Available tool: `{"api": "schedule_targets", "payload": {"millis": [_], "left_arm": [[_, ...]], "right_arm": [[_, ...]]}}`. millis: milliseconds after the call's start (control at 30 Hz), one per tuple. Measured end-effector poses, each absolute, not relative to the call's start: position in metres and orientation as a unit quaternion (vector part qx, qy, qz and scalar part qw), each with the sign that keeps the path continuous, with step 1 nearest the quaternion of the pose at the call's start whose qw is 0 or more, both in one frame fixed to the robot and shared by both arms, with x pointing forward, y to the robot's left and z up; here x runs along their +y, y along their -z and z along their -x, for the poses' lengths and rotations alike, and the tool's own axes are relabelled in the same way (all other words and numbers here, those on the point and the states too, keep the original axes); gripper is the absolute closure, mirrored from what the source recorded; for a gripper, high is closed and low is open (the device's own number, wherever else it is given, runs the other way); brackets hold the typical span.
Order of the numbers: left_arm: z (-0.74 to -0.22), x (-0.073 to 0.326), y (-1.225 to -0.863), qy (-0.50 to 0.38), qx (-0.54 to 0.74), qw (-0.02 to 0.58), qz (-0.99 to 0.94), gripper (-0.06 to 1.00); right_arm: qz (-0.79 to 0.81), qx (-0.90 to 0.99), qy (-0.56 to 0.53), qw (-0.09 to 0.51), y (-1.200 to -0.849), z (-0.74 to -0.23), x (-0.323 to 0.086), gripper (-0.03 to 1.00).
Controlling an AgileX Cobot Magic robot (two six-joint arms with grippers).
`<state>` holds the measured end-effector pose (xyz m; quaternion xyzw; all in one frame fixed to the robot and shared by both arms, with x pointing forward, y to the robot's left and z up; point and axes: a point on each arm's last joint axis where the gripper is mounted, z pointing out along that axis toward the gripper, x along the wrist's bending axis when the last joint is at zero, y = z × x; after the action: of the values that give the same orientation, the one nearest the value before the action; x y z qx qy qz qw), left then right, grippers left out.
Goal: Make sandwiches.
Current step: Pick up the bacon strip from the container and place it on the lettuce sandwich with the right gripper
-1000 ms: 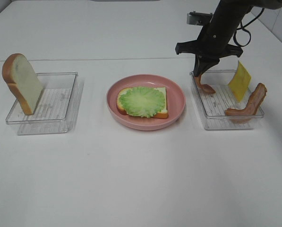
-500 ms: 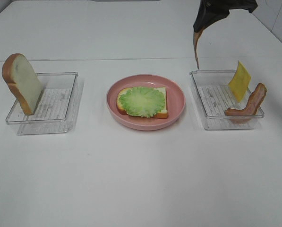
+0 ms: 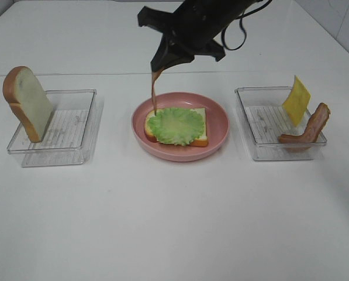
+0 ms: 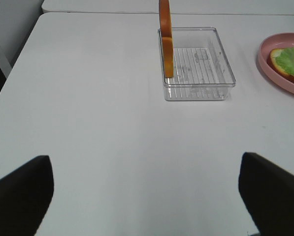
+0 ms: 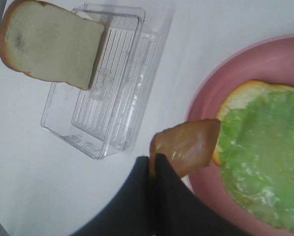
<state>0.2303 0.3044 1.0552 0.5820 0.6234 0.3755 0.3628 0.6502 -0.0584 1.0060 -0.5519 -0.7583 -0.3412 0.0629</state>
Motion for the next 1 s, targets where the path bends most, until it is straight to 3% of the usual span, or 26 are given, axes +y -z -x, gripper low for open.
{"api": "schedule_targets", "payload": {"millis": [167, 367, 600, 1000], "left_arm": [[-0.230, 0.304, -1.055, -0.376, 0.623, 0.363, -0.582, 0.01], [-0.230, 0.304, -1.055, -0.376, 0.623, 0.363, -0.582, 0.01], [-0.230, 0.304, -1.055, -0.376, 0.623, 0.363, -0.582, 0.01], [-0.230, 0.304, -1.055, -0.376, 0.623, 0.363, -0.582, 0.01]], "right_arm": [[0.546, -0.767, 0.326, 0.082, -0.976, -0.647, -0.037, 0.94], [0.549, -0.772, 0.312, 0.076, -0.958, -0.652, -0.040, 0.94], [0.529, -0.801, 0.281, 0.002, -0.954, -0.660, -0.053, 0.94], [0.526, -0.817, 0.225, -0.070, -0.949, -0.665, -0.067, 0.94]]}}
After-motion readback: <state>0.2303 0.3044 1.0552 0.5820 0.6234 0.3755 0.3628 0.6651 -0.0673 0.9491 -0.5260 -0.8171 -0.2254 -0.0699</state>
